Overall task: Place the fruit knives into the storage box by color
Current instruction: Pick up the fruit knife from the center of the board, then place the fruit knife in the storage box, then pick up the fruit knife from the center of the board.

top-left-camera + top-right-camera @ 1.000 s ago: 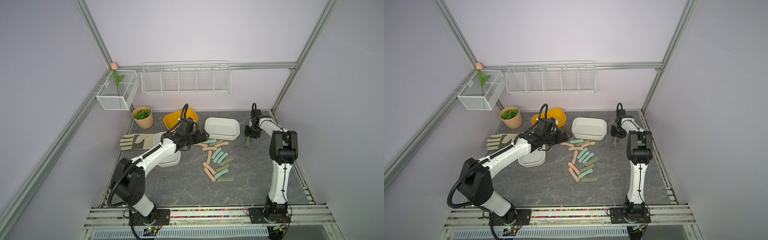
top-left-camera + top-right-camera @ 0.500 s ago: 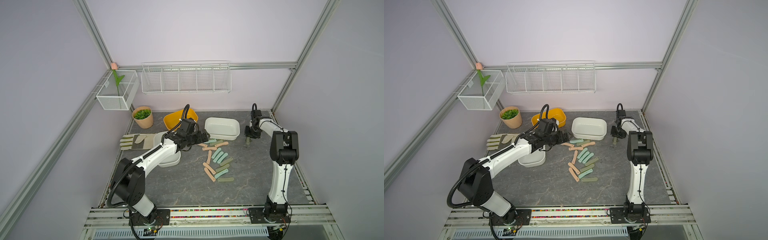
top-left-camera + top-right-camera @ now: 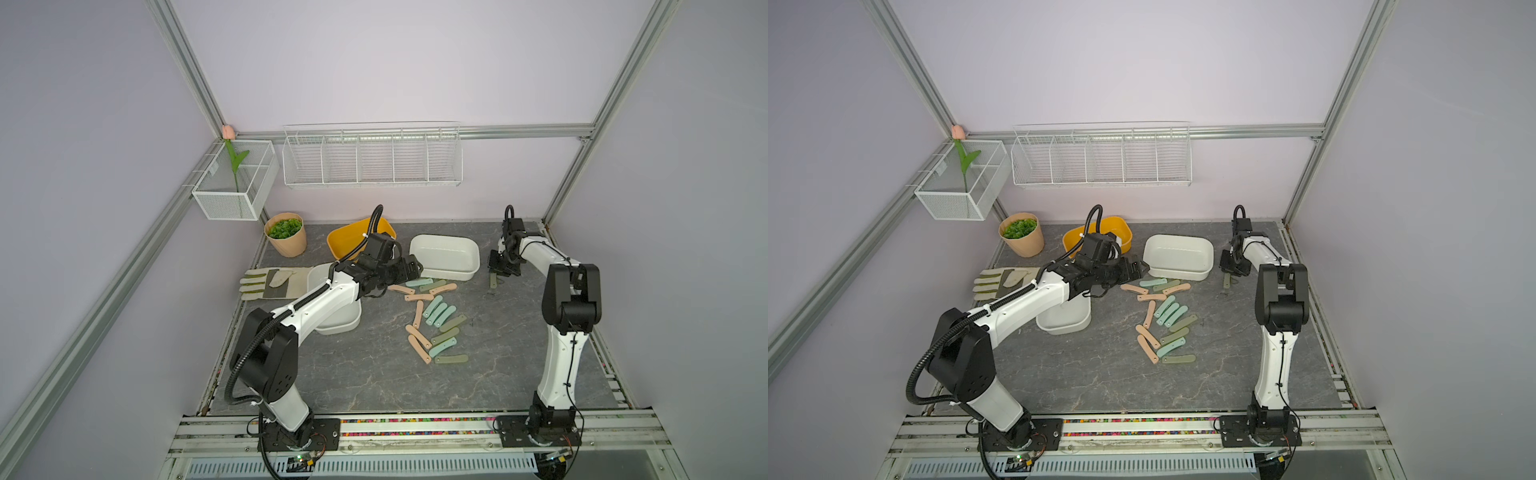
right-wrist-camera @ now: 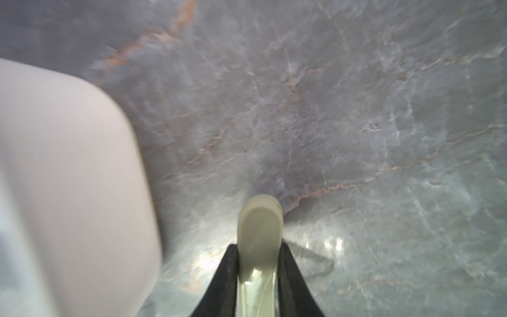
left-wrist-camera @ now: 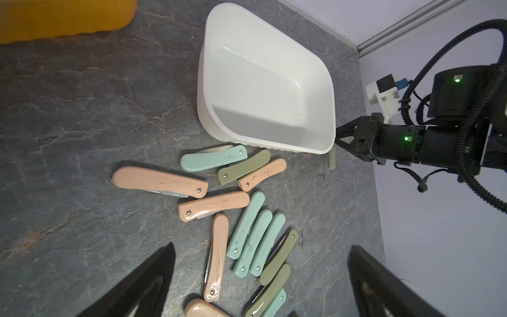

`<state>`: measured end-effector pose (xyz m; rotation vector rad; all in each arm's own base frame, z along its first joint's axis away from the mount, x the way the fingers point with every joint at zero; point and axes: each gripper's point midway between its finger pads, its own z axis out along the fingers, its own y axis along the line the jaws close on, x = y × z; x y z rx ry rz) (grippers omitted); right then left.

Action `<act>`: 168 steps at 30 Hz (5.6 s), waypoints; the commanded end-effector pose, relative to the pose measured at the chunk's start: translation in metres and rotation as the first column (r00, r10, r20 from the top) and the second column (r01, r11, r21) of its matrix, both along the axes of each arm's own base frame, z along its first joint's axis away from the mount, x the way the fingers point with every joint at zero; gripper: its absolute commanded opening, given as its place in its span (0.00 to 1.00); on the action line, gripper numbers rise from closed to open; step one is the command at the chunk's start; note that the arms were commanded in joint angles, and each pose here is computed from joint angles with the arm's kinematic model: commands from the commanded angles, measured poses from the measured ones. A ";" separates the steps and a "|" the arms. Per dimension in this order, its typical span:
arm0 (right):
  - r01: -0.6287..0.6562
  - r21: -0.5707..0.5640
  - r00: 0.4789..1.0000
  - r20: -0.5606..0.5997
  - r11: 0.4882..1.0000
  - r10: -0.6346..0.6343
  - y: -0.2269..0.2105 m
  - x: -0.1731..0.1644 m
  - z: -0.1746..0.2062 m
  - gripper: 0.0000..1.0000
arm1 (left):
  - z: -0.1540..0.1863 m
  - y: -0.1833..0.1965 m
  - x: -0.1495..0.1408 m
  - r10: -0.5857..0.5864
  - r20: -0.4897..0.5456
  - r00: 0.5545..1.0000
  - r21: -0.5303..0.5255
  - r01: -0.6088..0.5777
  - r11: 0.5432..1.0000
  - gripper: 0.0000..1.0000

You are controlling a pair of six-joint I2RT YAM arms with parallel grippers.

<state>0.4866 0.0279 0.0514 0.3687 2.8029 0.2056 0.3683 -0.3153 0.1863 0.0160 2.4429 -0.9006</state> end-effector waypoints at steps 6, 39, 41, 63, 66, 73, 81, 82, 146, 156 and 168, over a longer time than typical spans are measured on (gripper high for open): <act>-0.017 0.088 0.987 0.158 0.996 0.003 0.022 -0.004 0.086 0.25 | 0.022 -0.020 0.027 -0.001 0.050 0.999 -0.038 0.003 0.999 0.99; -0.108 0.464 0.963 0.268 0.879 -0.023 0.225 0.086 0.088 0.25 | 0.015 0.010 0.088 0.076 0.030 0.997 -0.064 -0.074 0.995 0.99; -0.107 0.468 0.965 0.260 0.877 -0.021 0.229 0.089 0.078 0.25 | 0.014 0.010 0.087 0.074 0.027 0.997 -0.065 -0.072 0.995 0.99; -0.094 0.478 0.985 0.171 0.873 0.013 0.253 0.092 0.006 0.27 | 0.008 0.009 0.086 0.070 0.011 0.997 -0.066 -0.069 0.995 0.99; -0.093 0.479 0.986 0.165 0.873 0.014 0.254 0.092 0.002 0.28 | 0.009 0.010 0.085 0.070 0.010 0.997 -0.066 -0.070 0.995 0.99; -0.090 0.483 0.989 0.146 0.871 0.021 0.256 0.092 -0.005 0.34 | 0.010 0.011 0.084 0.074 0.008 0.997 -0.066 -0.073 0.995 0.99; -0.098 0.492 0.989 0.143 0.865 0.031 0.256 0.090 0.003 0.37 | 0.019 0.015 0.079 0.083 0.018 0.996 -0.071 -0.082 0.994 0.99; -0.103 0.494 0.988 0.150 0.863 0.032 0.255 0.091 0.008 0.37 | 0.021 0.016 0.078 0.084 0.021 0.996 -0.072 -0.082 0.994 0.99; -0.266 0.119 0.946 -0.162 0.957 0.283 0.216 -0.345 -0.011 0.97 | 0.041 0.052 -0.034 0.032 0.052 0.998 -0.076 -0.028 0.997 0.99; -0.212 0.104 0.957 -0.180 0.972 0.228 0.206 -0.331 -0.029 0.87 | 0.036 0.050 -0.031 0.037 0.042 0.998 -0.075 -0.033 0.997 0.99; -0.138 0.133 0.979 -0.133 0.981 0.156 0.192 -0.289 -0.023 0.80 | 0.024 0.048 -0.027 0.035 0.021 0.999 -0.058 -0.034 0.998 0.99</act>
